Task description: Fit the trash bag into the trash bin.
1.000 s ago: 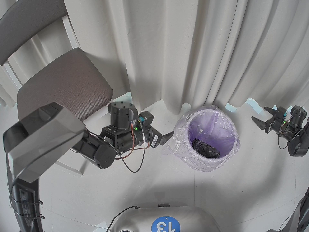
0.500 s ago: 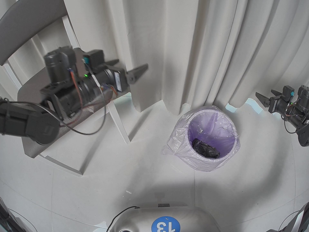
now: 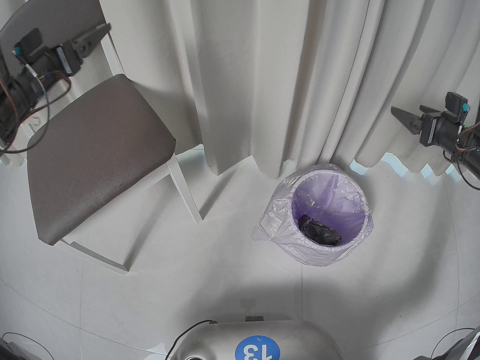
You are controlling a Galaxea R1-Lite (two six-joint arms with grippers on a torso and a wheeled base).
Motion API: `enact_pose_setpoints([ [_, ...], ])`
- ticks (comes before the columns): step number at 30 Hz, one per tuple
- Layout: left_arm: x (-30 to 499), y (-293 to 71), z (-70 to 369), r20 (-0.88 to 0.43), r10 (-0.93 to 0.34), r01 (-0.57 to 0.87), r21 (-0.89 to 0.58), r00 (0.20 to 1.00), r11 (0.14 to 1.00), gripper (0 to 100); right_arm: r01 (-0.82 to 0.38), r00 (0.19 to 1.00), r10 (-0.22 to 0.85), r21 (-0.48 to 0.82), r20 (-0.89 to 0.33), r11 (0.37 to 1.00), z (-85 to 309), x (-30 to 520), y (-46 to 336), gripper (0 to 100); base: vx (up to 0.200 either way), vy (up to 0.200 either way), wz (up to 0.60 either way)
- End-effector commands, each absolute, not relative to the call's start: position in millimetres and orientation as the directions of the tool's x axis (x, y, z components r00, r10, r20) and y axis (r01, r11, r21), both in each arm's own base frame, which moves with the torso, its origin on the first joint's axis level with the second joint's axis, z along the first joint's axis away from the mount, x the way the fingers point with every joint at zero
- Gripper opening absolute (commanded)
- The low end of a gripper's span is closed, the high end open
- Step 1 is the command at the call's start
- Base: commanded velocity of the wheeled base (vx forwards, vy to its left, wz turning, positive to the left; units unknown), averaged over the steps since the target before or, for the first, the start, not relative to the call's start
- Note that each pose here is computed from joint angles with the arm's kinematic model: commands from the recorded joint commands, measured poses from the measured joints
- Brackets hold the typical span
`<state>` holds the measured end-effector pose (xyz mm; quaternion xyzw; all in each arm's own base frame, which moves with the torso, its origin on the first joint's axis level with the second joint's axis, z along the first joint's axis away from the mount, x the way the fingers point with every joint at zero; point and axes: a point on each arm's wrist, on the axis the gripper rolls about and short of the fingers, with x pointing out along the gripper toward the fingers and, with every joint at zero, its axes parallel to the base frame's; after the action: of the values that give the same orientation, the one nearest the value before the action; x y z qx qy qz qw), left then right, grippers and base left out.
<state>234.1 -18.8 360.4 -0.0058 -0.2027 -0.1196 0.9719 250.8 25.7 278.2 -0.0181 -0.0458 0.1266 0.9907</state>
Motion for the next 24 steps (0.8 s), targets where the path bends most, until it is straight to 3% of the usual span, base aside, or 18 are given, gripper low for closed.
enact_pose_setpoints([
  [1,172.0,7.7,380.7,0.494,-0.118,0.105,0.054,0.861,0.993,100,-0.222,0.933,0.235,-0.076,0.273,0.972,308.1,199.7,22.6,100,0.0,0.0,0.0],
  [3,172.0,7.7,380.7,0.494,-0.118,0.105,0.054,0.861,0.993,100,-0.222,0.933,0.235,-0.076,0.273,0.972,308.1,199.7,22.6,100,0.0,0.0,0.0],
  [4,136.6,12.4,377.3,0.52,-0.087,0.079,0.038,0.85,0.996,100,-0.151,0.926,0.164,-0.063,0.339,0.986,311.9,179.0,18.8,100,0.0,0.0,0.0],
  [9,95.6,8.9,375.5,0.524,-0.086,0.074,0.043,0.848,0.996,100,-0.098,0.901,0.103,-0.033,0.422,0.995,325.1,155.8,13.4,100,0.0,0.0,0.0],
  [14,41.5,1.2,374.5,0.522,-0.087,0.086,0.026,0.848,0.996,100,-0.025,0.826,0.037,-0.03,0.562,0.999,336.6,84.8,3.0,100,0.0,0.0,0.0],
  [24,-33.3,-9.4,360.7,0.489,-0.139,0.141,0.034,0.861,0.989,100,-0.026,0.848,0.037,-0.028,0.528,0.999,326.5,-7.8,0.0,100,0.0,0.0,0.0],
])
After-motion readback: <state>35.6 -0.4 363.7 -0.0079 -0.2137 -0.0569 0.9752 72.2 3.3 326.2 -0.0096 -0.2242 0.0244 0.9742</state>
